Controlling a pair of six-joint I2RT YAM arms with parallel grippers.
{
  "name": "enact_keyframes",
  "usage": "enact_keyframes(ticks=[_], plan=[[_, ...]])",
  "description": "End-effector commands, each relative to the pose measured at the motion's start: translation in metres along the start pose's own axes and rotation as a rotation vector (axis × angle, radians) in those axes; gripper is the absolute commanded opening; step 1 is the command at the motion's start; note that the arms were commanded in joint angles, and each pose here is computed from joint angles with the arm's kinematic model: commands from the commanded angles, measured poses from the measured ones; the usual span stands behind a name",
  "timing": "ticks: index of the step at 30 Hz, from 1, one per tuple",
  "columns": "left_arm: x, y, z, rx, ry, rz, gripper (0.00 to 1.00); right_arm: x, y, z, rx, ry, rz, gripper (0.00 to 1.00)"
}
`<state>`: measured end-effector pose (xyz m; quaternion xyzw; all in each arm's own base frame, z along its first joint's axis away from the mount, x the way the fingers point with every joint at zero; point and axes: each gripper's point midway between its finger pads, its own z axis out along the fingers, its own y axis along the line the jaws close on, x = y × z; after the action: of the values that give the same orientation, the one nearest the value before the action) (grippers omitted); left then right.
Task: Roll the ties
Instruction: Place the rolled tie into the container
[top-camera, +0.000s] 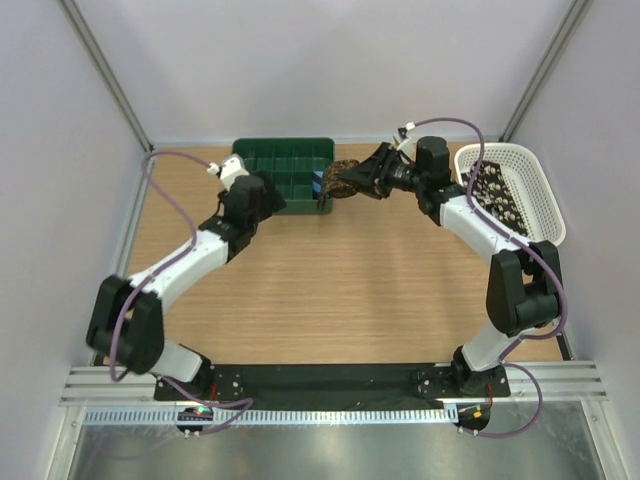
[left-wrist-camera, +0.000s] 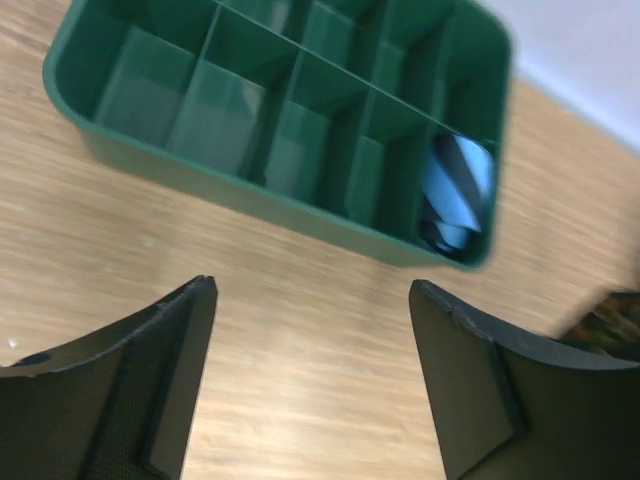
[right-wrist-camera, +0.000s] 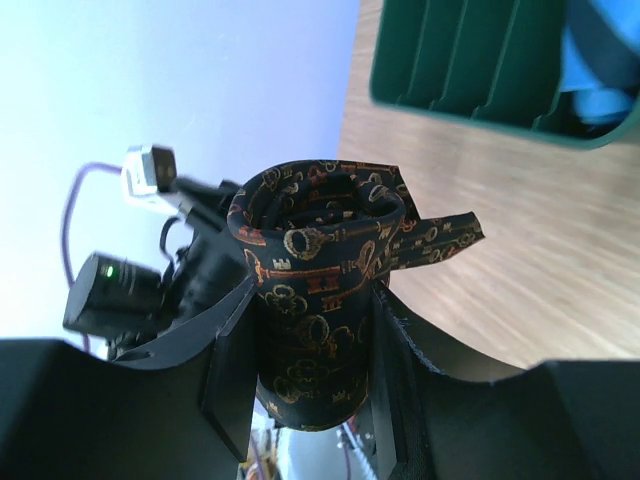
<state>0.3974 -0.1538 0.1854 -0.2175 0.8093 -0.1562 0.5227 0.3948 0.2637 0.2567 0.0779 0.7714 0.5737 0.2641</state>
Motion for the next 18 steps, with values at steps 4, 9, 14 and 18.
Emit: enact_keyframes(ticks=[4, 9, 14, 18], plan=[[-0.006, 0.008, 0.068, -0.128, 0.071, 0.272, 0.72, -0.029, 0.008, -0.012, 0.023, -0.056, -0.136, 0.01], [-0.012, 0.001, 0.119, -0.133, 0.127, 0.347, 0.68, -0.033, 0.001, -0.023, 0.054, -0.064, -0.155, 0.01], [-0.01, 0.021, 0.15, -0.233, 0.193, 0.414, 0.6, -0.033, 0.003, -0.026, 0.066, -0.073, -0.187, 0.01], [0.004, 0.027, 0.167, -0.233, 0.242, 0.428, 0.6, -0.034, -0.001, -0.032, 0.104, -0.074, -0.196, 0.01]])
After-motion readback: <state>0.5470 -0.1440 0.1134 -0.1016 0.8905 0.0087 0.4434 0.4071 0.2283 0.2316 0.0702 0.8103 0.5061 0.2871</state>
